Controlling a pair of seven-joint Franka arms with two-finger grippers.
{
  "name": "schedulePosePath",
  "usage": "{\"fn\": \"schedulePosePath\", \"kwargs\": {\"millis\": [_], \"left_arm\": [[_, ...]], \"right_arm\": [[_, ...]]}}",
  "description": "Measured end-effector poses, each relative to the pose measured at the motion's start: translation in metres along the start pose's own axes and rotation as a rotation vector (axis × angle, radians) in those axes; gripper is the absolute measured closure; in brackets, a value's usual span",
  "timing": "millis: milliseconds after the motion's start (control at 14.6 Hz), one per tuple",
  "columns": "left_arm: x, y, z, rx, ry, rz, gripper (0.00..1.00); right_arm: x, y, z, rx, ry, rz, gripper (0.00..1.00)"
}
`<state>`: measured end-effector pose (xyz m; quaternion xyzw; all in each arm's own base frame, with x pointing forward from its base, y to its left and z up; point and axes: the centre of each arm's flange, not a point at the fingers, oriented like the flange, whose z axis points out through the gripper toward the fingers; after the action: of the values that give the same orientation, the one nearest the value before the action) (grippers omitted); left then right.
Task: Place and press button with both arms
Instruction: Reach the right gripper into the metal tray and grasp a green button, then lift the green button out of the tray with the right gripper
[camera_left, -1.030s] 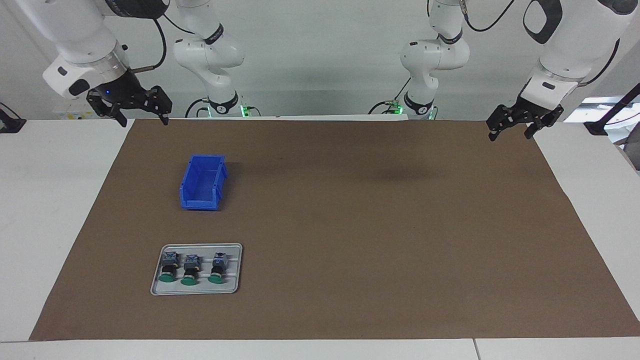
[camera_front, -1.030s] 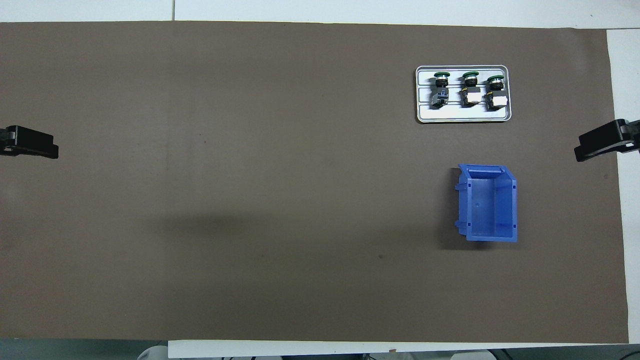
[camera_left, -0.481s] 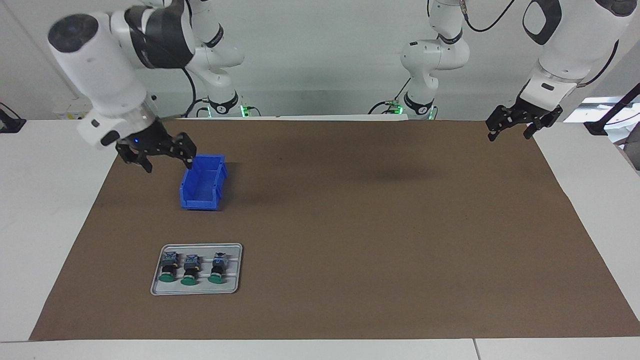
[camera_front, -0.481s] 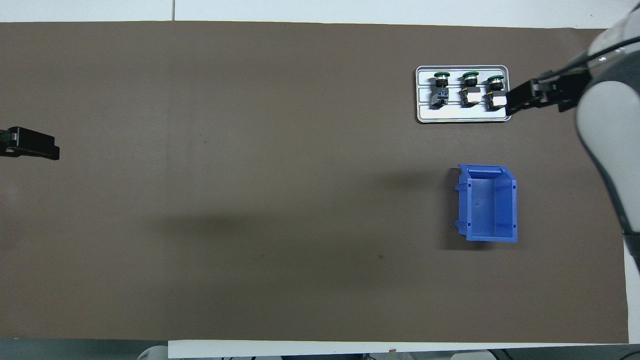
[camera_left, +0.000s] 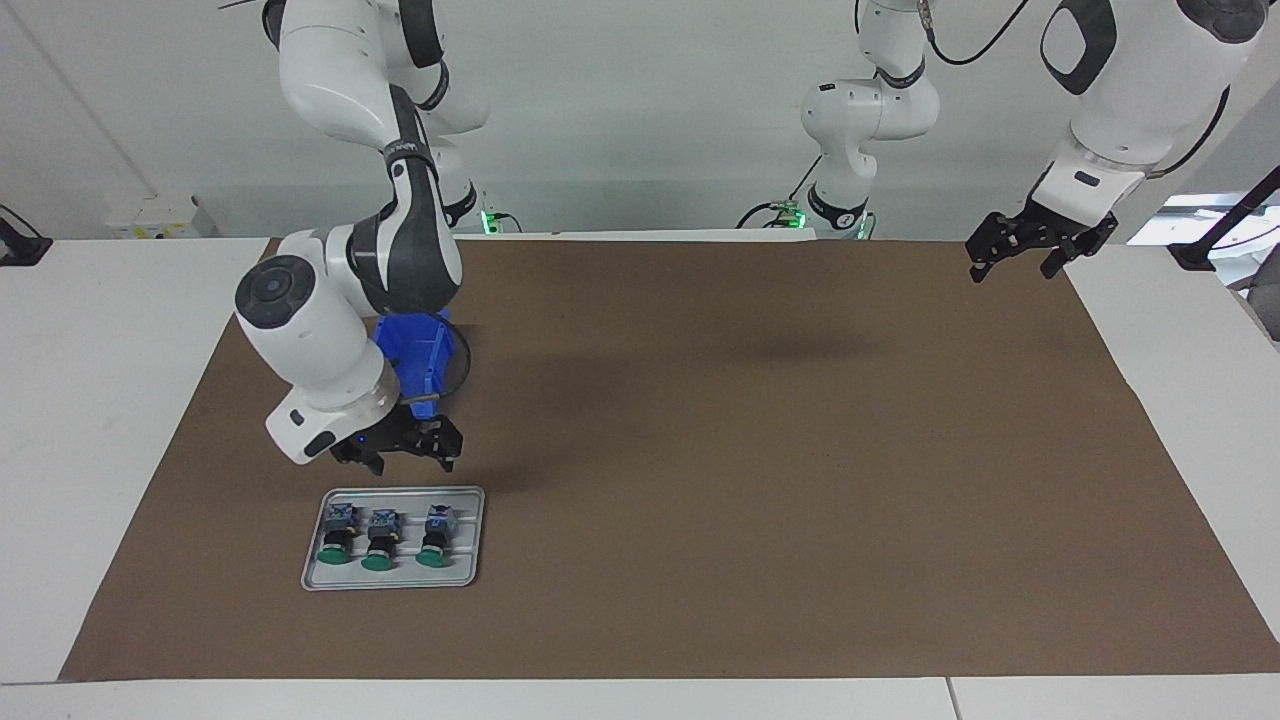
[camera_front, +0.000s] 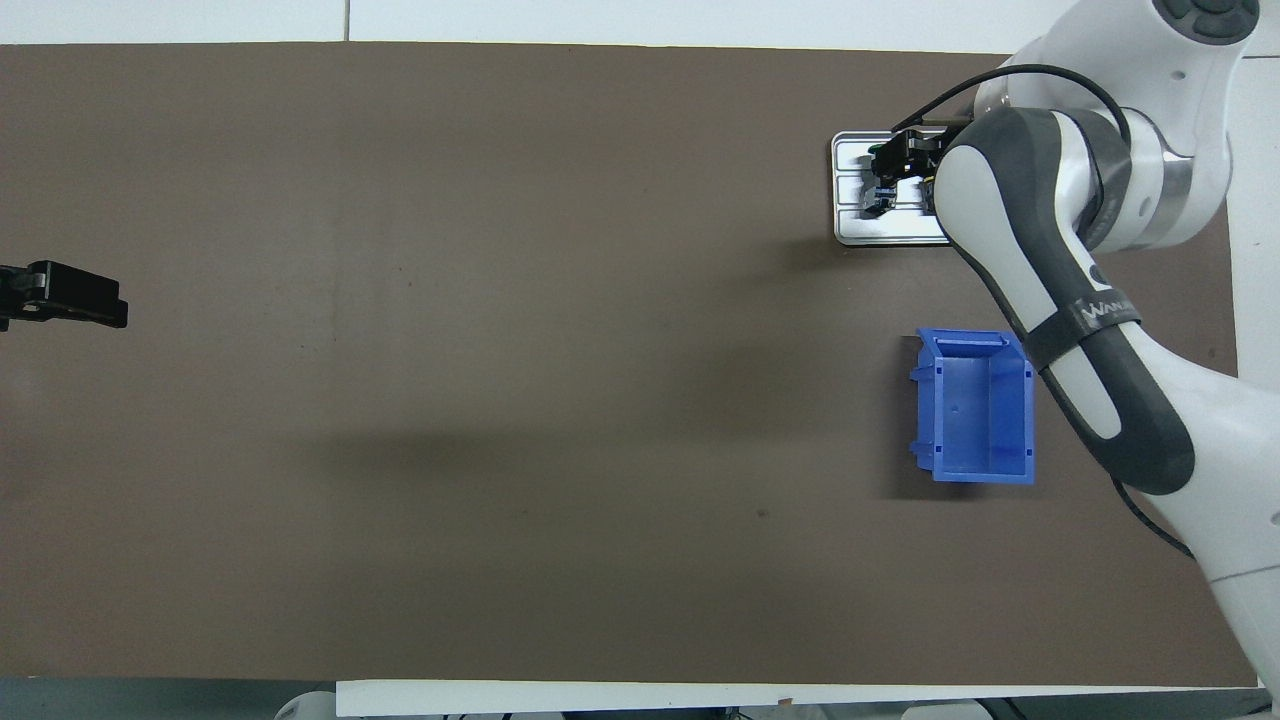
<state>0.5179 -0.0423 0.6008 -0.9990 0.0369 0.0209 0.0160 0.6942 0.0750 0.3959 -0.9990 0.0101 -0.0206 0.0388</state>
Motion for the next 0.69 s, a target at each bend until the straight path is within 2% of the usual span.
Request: {"fn": "schedulePosePath", "kwargs": {"millis": [412,686], "left_arm": [[-0.004,-0.012,0.003,-0.001,-0.034,-0.022,0.0],[-0.007,-0.01,0.004,-0.001,-0.054,-0.02,0.0]], "right_arm": [[0.016,0.005,0.058,-0.003,0.047,0.01,0.1],[0.02,0.009,0.071,-0.005,0.068,0.016,0.1]]}}
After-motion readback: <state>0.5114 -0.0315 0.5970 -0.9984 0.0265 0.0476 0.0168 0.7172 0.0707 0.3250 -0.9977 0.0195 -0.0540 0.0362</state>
